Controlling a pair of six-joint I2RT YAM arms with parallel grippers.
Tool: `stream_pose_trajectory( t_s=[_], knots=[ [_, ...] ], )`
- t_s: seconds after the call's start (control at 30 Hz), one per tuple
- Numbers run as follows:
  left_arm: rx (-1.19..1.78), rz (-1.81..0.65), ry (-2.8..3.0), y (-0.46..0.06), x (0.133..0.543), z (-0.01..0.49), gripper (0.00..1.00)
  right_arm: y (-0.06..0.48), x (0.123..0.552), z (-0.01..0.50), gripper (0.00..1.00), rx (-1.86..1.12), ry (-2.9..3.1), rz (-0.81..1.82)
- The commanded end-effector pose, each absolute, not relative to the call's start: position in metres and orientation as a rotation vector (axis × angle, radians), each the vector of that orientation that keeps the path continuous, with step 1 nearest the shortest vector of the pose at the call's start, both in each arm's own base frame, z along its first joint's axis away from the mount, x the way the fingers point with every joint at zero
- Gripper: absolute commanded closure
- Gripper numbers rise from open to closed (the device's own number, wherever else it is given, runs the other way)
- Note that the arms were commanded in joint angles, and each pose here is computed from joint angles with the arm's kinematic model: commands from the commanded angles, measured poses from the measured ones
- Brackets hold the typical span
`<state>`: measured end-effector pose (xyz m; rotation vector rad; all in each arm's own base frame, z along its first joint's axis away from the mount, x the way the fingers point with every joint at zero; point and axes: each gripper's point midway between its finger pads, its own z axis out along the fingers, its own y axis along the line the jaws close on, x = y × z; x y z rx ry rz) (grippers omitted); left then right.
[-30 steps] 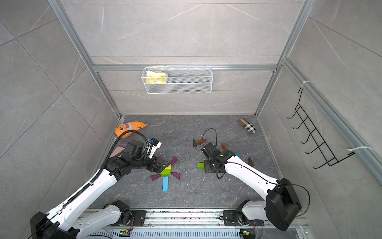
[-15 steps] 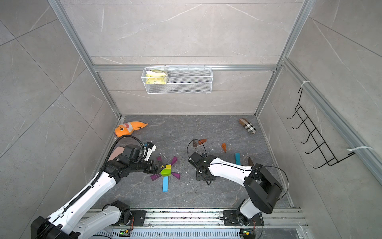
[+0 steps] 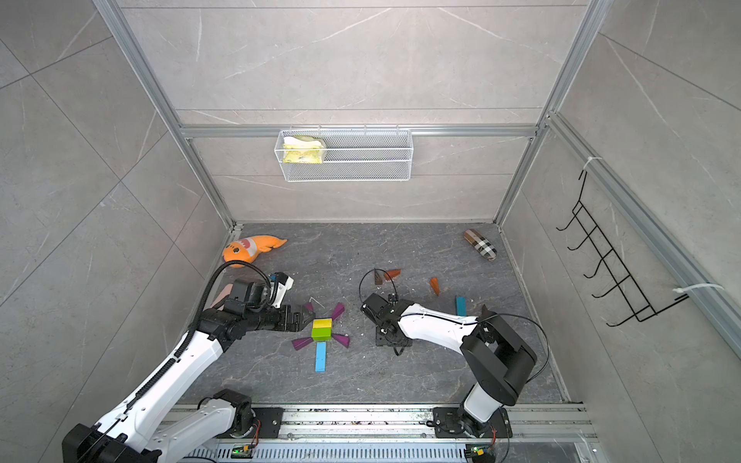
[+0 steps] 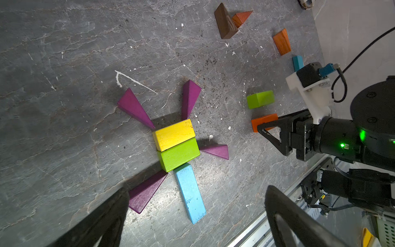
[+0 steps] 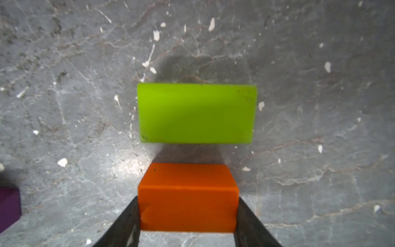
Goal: Assemble a small pinwheel with building blocks
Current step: Assemble the building block at the center of the board.
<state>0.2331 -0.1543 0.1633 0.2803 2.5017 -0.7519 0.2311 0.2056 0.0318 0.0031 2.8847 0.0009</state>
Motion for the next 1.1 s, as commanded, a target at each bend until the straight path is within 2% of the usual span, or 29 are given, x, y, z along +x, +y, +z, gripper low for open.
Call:
stream_pose_trajectory(
  t_s=[0.0,1.07],
  knots=[
    [0.278,-0.799,2.457,-0.158,0.235,0.175,0.00,0.204,0.239,0.029,0.41,0.049,2.879,-0.024],
    [0.257,-0.855,2.446,-0.159,0.241,0.174,0.00,0.192,0.254,0.025,0.37,0.083,2.886,-0.057]
  ],
)
